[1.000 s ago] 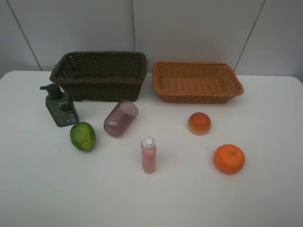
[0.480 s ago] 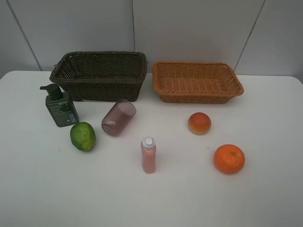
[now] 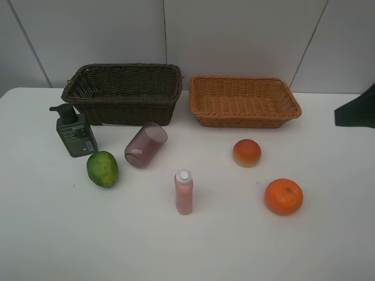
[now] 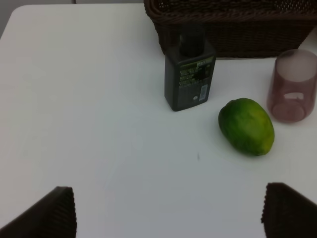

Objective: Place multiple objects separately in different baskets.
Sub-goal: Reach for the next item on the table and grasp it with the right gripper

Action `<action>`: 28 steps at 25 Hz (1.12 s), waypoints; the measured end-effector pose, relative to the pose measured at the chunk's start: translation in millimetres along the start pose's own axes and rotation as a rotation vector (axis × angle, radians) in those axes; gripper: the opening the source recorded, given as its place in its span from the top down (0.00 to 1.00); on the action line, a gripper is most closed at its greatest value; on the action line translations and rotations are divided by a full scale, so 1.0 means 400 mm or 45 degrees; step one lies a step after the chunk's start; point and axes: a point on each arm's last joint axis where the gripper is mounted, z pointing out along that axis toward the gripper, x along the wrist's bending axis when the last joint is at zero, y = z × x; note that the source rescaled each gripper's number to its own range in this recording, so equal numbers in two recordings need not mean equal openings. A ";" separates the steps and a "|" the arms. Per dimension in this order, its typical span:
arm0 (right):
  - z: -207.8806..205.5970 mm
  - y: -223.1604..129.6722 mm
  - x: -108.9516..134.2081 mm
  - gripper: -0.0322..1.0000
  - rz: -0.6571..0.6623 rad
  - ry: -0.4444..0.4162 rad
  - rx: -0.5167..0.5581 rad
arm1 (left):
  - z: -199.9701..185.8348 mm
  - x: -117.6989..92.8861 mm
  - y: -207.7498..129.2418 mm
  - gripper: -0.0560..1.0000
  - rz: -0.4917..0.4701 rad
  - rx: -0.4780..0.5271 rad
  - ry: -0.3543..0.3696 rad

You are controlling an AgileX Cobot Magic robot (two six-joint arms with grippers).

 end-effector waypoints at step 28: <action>0.556 0.173 0.147 0.00 0.025 -0.205 0.540 | 0.000 0.000 0.000 0.05 0.000 0.000 0.000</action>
